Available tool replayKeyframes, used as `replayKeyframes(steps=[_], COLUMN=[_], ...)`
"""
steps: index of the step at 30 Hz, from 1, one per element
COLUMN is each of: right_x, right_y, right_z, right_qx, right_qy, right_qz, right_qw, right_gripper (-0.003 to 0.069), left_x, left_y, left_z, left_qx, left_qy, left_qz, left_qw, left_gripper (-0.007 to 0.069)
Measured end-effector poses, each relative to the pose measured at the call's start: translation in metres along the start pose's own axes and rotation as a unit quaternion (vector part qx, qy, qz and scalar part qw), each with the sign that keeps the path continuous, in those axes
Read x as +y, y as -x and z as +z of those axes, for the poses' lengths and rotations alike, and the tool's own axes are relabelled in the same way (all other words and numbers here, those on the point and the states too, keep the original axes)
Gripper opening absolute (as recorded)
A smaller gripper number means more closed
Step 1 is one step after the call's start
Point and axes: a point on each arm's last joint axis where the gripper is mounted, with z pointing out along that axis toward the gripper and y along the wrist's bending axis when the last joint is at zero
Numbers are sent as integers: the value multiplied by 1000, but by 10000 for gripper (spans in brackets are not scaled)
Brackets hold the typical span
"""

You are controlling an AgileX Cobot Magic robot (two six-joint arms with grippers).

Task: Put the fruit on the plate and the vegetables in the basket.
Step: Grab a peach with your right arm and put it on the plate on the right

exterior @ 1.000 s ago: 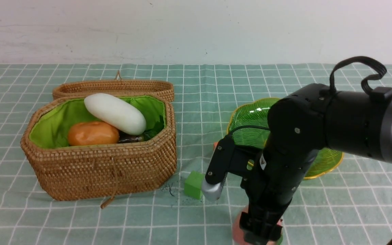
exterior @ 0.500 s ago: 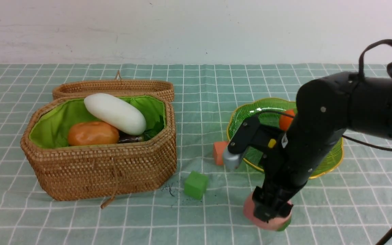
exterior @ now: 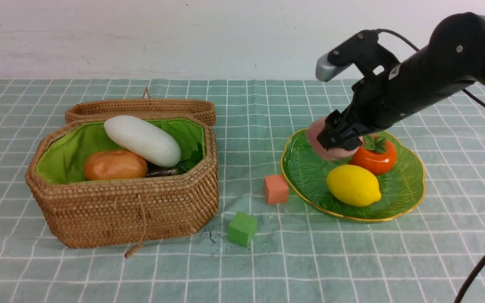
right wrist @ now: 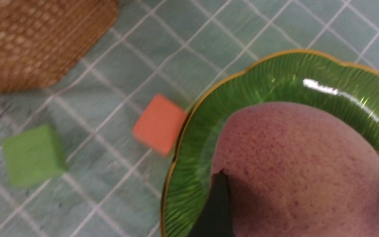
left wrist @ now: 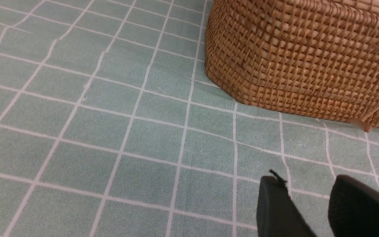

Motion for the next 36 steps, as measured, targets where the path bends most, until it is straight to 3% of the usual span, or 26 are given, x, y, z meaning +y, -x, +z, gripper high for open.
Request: replayKeyframes(steps=[11,22,29,36], right_x=[-17,-15,-11,-10], right_y=[-20,-26,-20,3], right_z=[74,79,61,-3], right_qx=[-29,-7,0,-31], right_qy=[-43,-27,-11,-8], right_qz=[41,54,72,77], right_qw=[998,998,997,997], right_gripper=[613,613,683,609], left_x=[0,0,0,0], left_y=[0,0,0,0], left_z=[0,0,0,0], left_qx=[0,0,0,0], left_qy=[0,0,0,0], left_qz=[0,0,0,0], left_qw=[1000,1000,1000,1000], left_gripper=[239,239,239,239])
